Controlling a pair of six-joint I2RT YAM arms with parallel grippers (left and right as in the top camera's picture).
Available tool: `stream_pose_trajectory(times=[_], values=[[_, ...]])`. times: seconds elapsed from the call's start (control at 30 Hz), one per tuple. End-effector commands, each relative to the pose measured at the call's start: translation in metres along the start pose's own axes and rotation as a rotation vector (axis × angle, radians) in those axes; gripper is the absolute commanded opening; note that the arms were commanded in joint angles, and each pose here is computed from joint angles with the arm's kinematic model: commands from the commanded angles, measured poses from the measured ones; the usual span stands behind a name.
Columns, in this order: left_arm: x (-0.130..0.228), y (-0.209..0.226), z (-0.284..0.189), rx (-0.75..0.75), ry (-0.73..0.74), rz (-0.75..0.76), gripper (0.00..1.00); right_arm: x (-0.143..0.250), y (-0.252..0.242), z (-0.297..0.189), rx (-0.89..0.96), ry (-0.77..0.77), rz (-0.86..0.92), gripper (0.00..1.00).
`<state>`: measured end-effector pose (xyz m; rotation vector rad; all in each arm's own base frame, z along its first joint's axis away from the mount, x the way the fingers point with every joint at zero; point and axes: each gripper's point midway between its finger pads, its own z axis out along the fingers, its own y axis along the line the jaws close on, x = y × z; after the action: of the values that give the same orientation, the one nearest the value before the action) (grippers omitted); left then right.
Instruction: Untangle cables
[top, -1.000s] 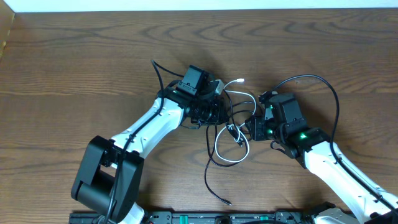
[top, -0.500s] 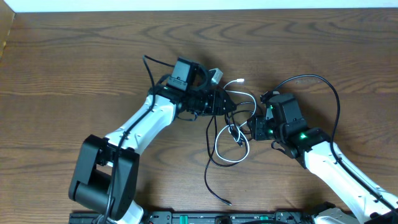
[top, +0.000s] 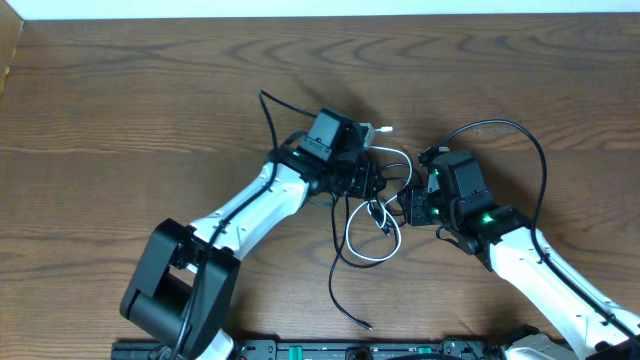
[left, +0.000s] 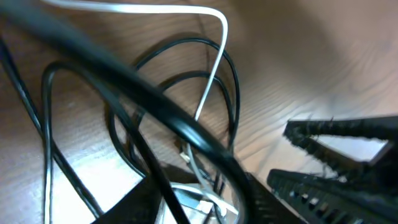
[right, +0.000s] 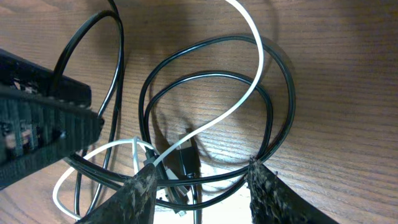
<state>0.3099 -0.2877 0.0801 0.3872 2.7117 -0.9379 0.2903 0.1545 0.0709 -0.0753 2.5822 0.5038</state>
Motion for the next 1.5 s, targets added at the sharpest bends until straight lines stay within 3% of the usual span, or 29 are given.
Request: stream_pose_trajectory(times=[0.0,0.03,0.17,0.33,0.43,0.6,0.9,1.0,1.17,1.47], values=[[-0.008,0.01,0.001,-0.048,-0.028,0.003,0.14,0.002,-0.002,0.002,0.009,0.006,-0.005,0.45],[-0.01,0.01,-0.002,-0.048,-0.036,0.002,0.08,0.002,-0.002,0.002,0.008,0.006,-0.005,0.45],[-0.024,0.0,-0.026,0.007,-0.09,0.005,0.07,0.002,0.004,0.001,-0.025,0.009,-0.007,0.46],[-0.041,-0.042,-0.084,0.192,-0.188,0.051,0.07,-0.011,0.035,-0.002,-0.184,-0.028,-0.029,0.46],[-0.044,-0.059,-0.111,0.221,-0.245,0.086,0.08,-0.022,0.057,-0.008,-0.305,-0.068,-0.058,0.45],[-0.043,-0.074,-0.13,0.262,-0.276,0.102,0.08,-0.026,0.063,-0.01,-0.335,-0.084,-0.068,0.44],[-0.046,-0.085,-0.141,0.3,-0.306,0.113,0.08,-0.015,0.074,-0.014,-0.403,-0.03,-0.074,0.39],[-0.047,-0.085,-0.141,0.3,-0.306,0.113,0.08,-0.012,0.07,-0.012,-0.387,-0.018,-0.079,0.29],[-0.048,-0.084,-0.142,0.3,-0.311,0.113,0.07,-0.006,0.049,-0.005,-0.267,-0.002,-0.052,0.23],[-0.056,-0.071,-0.149,0.283,-0.337,0.087,0.08,0.02,0.045,-0.005,-0.267,0.112,-0.033,0.21]])
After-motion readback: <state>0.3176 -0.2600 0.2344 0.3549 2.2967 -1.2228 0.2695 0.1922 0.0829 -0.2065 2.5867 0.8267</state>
